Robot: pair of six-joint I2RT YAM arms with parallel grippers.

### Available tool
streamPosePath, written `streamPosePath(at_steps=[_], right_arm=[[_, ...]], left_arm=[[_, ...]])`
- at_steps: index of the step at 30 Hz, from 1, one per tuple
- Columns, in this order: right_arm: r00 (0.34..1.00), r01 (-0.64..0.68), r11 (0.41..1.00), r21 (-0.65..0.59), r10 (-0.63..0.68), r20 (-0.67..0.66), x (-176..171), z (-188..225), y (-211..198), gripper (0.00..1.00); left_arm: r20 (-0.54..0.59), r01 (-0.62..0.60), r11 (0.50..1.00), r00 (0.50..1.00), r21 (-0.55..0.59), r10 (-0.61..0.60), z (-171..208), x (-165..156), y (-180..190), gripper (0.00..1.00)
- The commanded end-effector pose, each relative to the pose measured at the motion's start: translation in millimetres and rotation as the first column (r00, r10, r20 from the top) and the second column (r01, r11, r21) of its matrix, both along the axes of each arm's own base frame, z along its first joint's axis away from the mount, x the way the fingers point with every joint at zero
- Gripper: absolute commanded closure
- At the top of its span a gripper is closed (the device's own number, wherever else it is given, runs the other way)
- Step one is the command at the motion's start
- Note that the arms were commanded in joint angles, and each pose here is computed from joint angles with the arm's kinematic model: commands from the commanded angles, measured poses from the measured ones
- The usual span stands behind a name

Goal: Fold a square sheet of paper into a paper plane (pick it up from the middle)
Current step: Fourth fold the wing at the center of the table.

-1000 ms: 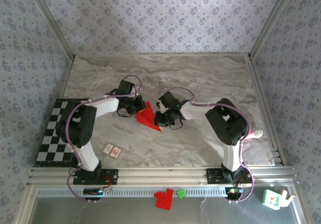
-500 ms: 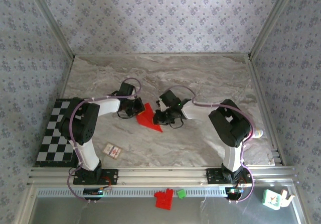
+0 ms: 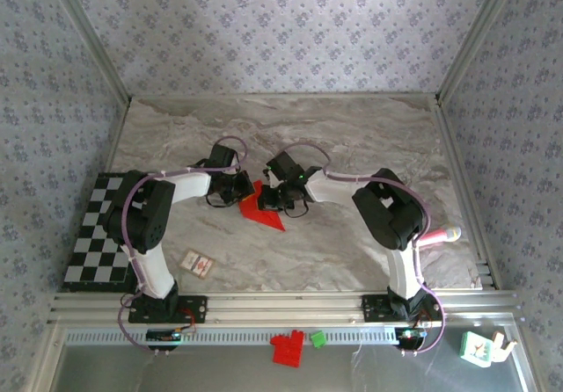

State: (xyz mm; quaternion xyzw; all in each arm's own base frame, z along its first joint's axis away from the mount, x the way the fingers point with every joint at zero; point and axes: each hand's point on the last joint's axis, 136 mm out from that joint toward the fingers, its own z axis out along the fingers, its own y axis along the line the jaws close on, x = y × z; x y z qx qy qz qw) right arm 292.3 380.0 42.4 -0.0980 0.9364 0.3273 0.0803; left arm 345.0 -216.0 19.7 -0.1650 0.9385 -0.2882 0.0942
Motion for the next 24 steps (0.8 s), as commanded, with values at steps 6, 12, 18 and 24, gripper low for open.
streamPosePath(at_steps=[6,12,18,24], right_arm=[[0.998,0.027,0.997,-0.075,-0.031,-0.046,-3,-23,-9,0.95],[0.994,0.036,0.994,-0.107,-0.046,-0.097,-11,-39,-22,0.95],[0.985,0.024,0.994,-0.107,-0.042,-0.165,-33,-50,-40,0.95],[0.981,0.013,0.997,-0.078,-0.028,-0.194,-49,-44,-54,0.95]], left_arm=[[-0.108,-0.018,0.993,0.994,0.114,0.031,-29,-19,18,0.97],[-0.129,-0.012,0.988,0.991,0.154,0.032,-38,-22,24,0.97],[-0.166,-0.005,0.979,0.985,0.204,0.039,-54,-31,35,0.98],[-0.187,-0.005,0.973,0.981,0.229,0.049,-62,-37,44,0.99]])
